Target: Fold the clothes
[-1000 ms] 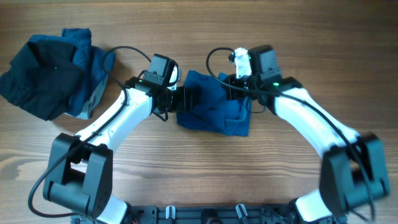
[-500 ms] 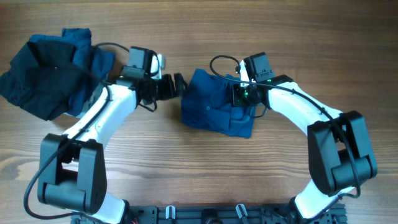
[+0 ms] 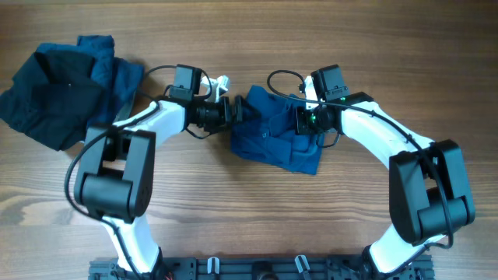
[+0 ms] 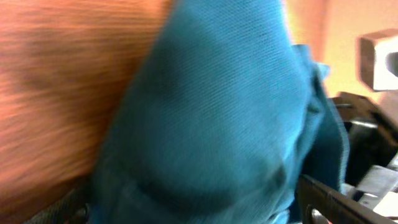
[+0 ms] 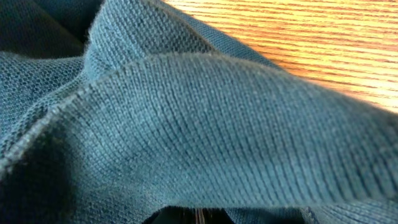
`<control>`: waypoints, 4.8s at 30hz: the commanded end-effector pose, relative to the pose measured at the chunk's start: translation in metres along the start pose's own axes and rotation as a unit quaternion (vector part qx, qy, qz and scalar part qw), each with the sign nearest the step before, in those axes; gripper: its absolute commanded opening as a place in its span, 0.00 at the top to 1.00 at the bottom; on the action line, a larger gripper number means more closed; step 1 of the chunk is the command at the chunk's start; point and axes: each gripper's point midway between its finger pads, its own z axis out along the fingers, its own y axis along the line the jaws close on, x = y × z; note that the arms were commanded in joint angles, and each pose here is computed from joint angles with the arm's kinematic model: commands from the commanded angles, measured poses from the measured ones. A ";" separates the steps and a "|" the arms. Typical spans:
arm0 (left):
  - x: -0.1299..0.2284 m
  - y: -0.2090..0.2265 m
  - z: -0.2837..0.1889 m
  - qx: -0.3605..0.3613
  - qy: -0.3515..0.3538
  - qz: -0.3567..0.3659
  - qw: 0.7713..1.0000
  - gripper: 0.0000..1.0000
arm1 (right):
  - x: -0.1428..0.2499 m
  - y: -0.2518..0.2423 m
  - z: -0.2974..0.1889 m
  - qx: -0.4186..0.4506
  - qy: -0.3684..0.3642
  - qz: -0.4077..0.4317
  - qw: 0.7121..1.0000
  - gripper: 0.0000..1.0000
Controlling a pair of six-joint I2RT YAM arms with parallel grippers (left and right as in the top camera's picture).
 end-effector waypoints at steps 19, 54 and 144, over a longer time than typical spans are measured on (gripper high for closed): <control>0.042 -0.051 0.044 0.123 0.084 0.072 0.986 0.96 | 0.014 -0.002 -0.032 -0.001 0.017 -0.001 1.000 0.96; -0.025 0.053 -0.492 -0.075 -0.528 -0.017 0.846 0.96 | 0.003 -0.001 -0.179 -0.010 -0.122 0.026 0.992 0.94; 0.137 -0.121 -0.383 -0.300 -0.431 0.085 0.847 0.00 | 0.055 0.061 -0.401 -0.056 -0.438 -0.095 0.892 0.01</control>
